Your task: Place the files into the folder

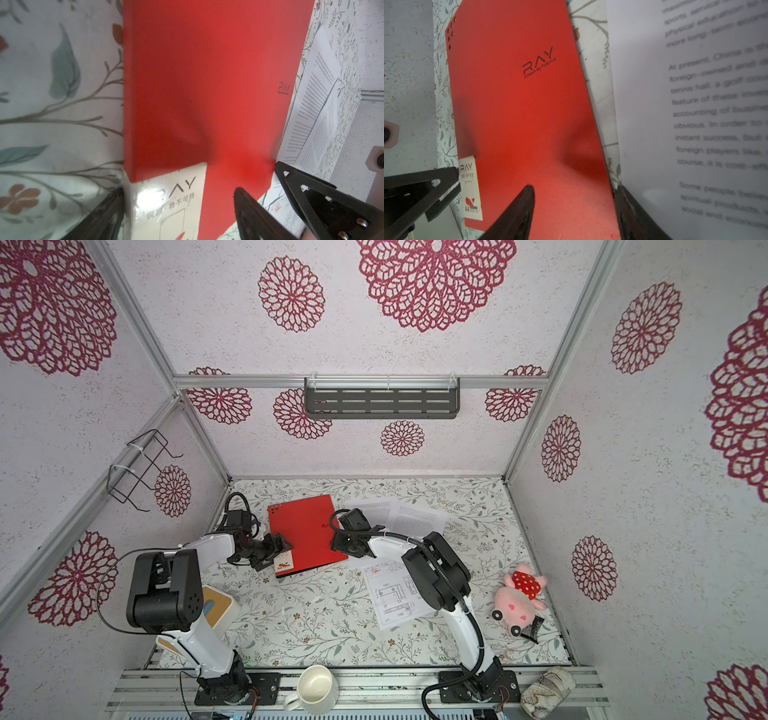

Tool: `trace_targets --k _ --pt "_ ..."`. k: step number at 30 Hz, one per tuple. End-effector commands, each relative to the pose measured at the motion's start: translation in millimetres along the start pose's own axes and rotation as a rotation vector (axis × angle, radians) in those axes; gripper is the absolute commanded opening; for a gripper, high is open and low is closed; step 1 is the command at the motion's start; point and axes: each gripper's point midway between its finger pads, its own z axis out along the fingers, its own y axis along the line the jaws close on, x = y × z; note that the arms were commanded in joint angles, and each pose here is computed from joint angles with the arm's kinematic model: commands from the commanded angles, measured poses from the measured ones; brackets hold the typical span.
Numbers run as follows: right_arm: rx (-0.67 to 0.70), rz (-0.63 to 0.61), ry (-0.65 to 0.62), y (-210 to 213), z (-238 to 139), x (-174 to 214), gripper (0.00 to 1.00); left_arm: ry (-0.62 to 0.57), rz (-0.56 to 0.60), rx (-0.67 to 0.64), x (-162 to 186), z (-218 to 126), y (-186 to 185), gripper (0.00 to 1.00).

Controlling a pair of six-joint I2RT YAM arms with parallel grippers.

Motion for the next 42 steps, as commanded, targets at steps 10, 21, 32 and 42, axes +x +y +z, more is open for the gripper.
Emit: trace_targets --k 10,21,32,42 --pt "-0.194 0.031 -0.002 41.2 -34.1 3.3 0.58 -0.015 0.04 0.121 5.0 -4.6 -31.6 0.85" --pt "-0.278 0.079 -0.046 52.2 -64.9 4.2 0.54 -0.03 0.108 0.17 8.0 -6.1 -50.1 0.85" --pt "-0.367 0.136 -0.075 65.9 -80.2 -1.1 0.49 -0.038 0.132 0.183 11.2 -9.3 -51.4 0.85" --pt "-0.493 0.186 -0.086 82.0 -93.5 -3.3 0.47 -0.048 0.155 0.217 15.4 -13.6 -55.8 0.85"
